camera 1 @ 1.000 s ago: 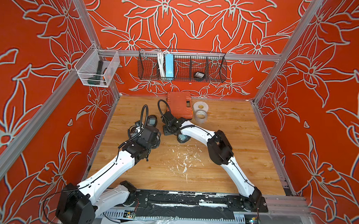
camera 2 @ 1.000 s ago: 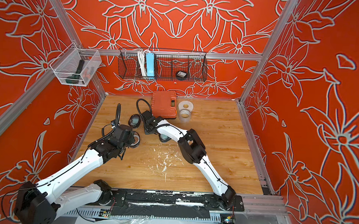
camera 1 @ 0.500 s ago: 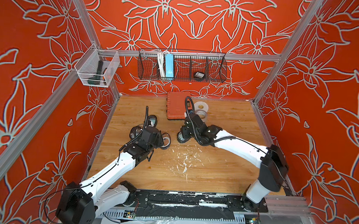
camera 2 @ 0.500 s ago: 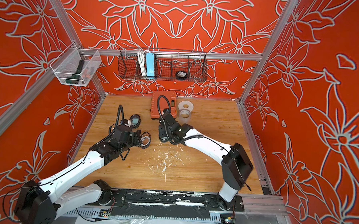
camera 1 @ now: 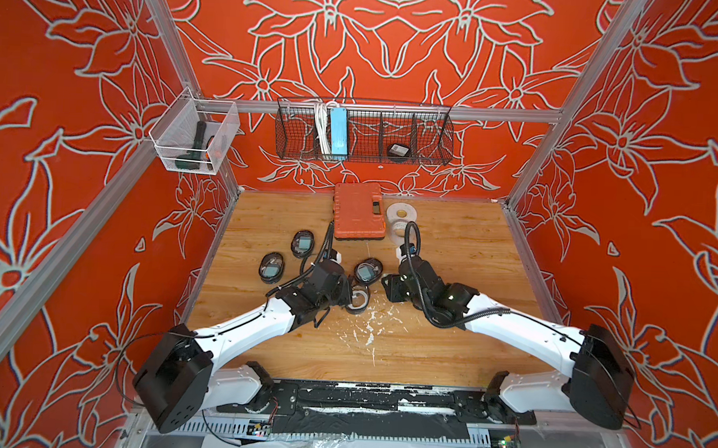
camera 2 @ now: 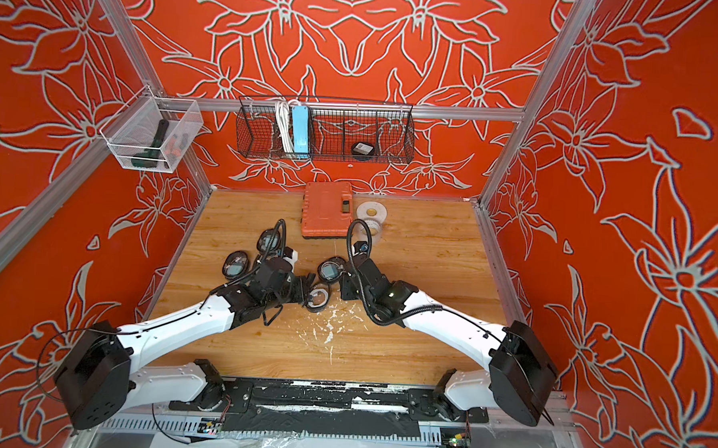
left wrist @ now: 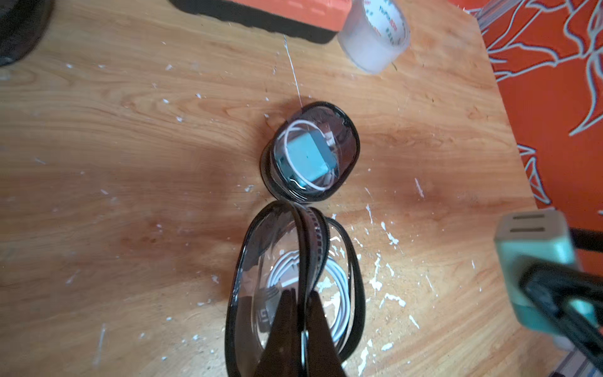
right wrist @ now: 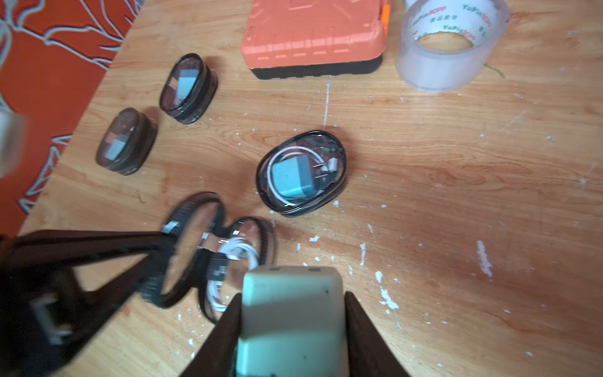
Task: Pack away charging kits
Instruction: Place the plug in the storage bag.
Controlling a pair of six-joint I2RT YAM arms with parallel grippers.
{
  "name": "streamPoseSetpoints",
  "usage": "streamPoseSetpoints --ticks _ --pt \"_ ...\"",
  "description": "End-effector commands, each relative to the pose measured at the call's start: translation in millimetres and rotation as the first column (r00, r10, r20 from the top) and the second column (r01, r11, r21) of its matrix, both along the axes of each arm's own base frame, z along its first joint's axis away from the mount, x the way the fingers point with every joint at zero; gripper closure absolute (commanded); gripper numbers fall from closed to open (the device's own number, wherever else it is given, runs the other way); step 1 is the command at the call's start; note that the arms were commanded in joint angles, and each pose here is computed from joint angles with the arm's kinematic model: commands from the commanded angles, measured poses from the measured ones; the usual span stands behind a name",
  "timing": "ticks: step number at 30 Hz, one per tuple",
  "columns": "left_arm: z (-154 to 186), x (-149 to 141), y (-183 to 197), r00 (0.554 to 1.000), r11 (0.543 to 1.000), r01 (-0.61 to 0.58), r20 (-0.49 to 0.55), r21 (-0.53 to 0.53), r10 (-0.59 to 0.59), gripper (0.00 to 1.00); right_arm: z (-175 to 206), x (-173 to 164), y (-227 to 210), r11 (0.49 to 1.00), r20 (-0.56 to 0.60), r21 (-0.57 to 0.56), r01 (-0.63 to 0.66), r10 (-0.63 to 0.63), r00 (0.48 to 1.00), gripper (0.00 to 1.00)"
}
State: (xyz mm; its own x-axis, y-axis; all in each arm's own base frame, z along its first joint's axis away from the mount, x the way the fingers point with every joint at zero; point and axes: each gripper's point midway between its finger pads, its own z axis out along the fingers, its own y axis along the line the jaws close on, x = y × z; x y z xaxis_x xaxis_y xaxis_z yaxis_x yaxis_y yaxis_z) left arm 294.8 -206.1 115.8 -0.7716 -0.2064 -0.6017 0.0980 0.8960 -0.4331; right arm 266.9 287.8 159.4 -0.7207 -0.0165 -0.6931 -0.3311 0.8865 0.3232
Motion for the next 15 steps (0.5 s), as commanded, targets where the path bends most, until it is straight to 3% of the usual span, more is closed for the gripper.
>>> streamPoseSetpoints --ticks 1,15 --pt "12 7 -13 0.999 0.999 0.032 0.038 -0.017 -0.032 1.00 6 -3 14 0.998 0.006 0.066 -0.010 0.009 1.000 0.90" --pt "19 3 -17 0.996 0.997 0.059 0.071 -0.054 -0.055 1.00 -34 -4 71 0.997 -0.092 0.073 -0.028 0.035 0.995 0.95"
